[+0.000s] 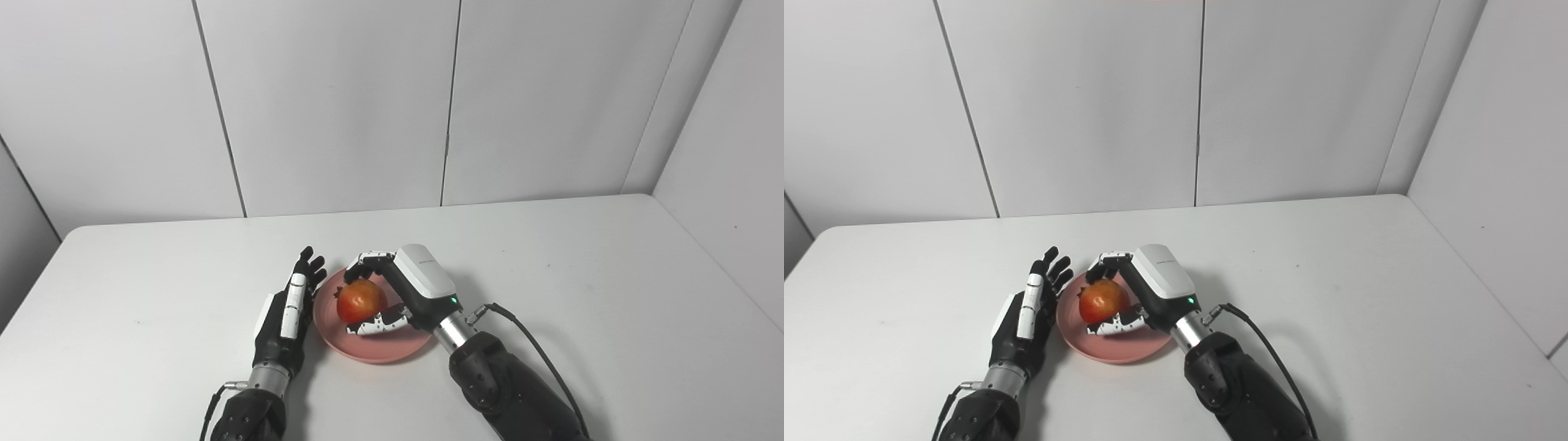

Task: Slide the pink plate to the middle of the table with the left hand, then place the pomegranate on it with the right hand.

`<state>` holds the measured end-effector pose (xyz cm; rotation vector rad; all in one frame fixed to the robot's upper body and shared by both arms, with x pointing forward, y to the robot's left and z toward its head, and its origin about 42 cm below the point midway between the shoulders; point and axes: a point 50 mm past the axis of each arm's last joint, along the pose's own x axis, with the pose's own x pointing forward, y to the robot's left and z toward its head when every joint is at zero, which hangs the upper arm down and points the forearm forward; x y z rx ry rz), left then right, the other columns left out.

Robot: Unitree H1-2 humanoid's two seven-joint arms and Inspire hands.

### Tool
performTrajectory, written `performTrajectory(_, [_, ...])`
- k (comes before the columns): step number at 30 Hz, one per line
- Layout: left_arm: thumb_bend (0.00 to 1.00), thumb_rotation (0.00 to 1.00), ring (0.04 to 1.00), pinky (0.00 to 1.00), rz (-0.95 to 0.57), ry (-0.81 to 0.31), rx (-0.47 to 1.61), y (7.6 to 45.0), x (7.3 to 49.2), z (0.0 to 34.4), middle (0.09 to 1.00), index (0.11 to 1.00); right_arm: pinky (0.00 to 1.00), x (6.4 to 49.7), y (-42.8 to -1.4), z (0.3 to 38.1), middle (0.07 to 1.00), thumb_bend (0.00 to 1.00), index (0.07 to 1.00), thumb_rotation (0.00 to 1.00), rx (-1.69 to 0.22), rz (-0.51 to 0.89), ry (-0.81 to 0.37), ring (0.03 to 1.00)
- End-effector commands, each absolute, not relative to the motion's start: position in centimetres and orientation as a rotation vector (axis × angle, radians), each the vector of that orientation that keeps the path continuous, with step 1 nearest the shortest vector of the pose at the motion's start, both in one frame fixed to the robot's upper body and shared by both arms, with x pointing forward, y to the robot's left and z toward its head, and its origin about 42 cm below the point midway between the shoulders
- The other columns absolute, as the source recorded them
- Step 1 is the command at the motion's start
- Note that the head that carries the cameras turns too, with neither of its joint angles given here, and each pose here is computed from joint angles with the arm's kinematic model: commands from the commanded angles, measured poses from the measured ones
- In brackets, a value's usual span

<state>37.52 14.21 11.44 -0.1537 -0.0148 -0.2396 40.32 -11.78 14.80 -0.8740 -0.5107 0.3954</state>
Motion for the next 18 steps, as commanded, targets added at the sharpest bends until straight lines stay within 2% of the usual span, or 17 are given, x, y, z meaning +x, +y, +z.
performTrajectory(1, [0.59, 1.0, 0.984, 0.98, -0.259, -0.047, -0.171, 13.7, 38.1, 12.5, 0.981, 0.979, 0.72, 41.0, -11.8, 17.0, 0.842, 0.69, 0.799, 0.6, -0.837, 0.376, -0.558, 0.816])
performTrajectory(6, [0.59, 1.0, 0.982, 0.97, -0.257, -0.055, -0.169, 13.8, 38.1, 12.5, 0.981, 0.981, 0.8, 40.6, -12.2, 17.2, 0.922, 0.7, 0.891, 0.69, -0.795, 0.378, -0.563, 0.876])
performTrajectory(11, [0.59, 1.0, 0.973, 0.95, -0.252, -0.056, -0.178, 13.9, 38.1, 12.5, 0.974, 0.976, 0.92, 40.2, -12.4, 17.6, 0.965, 0.68, 0.94, 0.75, -0.754, 0.35, -0.62, 0.924])
performTrajectory(18, [0.61, 1.0, 0.97, 0.95, -0.249, -0.055, -0.17, 14.0, 38.1, 12.5, 0.972, 0.973, 1.0, 39.4, -13.1, 18.3, 1.0, 0.68, 0.999, 0.83, -0.712, 0.31, -0.651, 0.995])
